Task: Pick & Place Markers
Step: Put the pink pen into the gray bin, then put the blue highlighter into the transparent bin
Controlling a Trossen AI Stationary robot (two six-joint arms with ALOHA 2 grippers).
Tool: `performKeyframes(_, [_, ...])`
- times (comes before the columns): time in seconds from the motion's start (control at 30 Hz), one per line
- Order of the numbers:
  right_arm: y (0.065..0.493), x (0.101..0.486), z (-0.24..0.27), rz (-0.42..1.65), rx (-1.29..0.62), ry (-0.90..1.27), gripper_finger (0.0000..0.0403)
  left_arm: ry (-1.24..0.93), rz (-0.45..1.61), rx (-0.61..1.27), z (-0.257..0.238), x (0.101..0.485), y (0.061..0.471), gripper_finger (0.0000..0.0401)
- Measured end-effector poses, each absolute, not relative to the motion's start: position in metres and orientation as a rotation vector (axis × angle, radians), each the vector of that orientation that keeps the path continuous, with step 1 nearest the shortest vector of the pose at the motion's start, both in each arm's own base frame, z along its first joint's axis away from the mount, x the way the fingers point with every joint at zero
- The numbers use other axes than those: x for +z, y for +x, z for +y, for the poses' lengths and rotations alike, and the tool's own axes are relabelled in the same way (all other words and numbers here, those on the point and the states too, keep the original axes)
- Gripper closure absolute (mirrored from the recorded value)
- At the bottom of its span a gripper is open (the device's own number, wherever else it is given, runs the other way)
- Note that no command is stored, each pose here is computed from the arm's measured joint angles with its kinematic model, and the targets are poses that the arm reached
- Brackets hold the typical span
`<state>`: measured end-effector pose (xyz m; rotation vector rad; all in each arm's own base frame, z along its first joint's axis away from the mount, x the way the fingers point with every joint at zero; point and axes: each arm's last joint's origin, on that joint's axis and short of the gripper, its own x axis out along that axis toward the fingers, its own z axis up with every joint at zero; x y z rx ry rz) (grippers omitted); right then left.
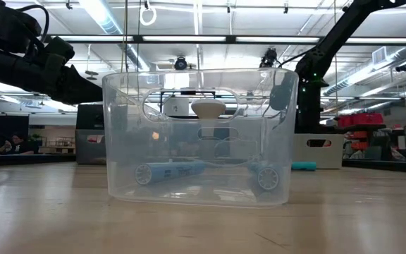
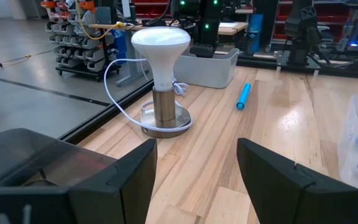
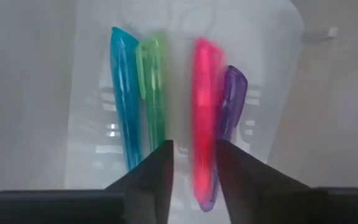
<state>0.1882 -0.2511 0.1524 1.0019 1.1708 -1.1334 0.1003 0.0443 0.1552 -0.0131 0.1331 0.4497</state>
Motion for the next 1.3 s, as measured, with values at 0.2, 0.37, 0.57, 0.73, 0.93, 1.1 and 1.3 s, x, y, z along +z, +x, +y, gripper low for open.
performKeyframes(0.2, [0.188,0.152,-0.252,1.166,-1.134,1.003,0.0249,-0.013,0.133,0.449,0.044,0.155,0.100,0.0172])
performKeyframes(0.37, [0.188,0.155,-0.253,1.171,-1.125,0.993,0.0246,-0.013,0.133,0.450,0.044,0.155,0.100,0.0172])
performKeyframes(0.57, [0.192,0.193,-0.257,1.067,-1.114,0.939,0.0255,-0.013,0.133,0.449,0.044,0.155,0.100,0.0172])
performKeyframes(0.73, [0.195,0.223,-0.245,1.058,-1.056,0.863,0.0267,-0.013,0.133,0.450,0.044,0.155,0.100,0.0172])
performKeyframes(0.93, [0.200,0.248,-0.217,1.180,-0.863,0.663,0.0273,-0.013,0.133,0.450,0.044,0.155,0.100,0.0172])
performKeyframes(1.1, [0.213,0.255,-0.191,1.270,-0.678,0.487,0.0270,-0.013,0.133,0.450,0.044,0.155,0.100,0.0172])
performKeyframes(1.3, [0.233,0.255,-0.162,1.334,-0.497,0.320,0.0270,-0.013,0.133,0.450,0.044,0.155,0.100,0.0172])
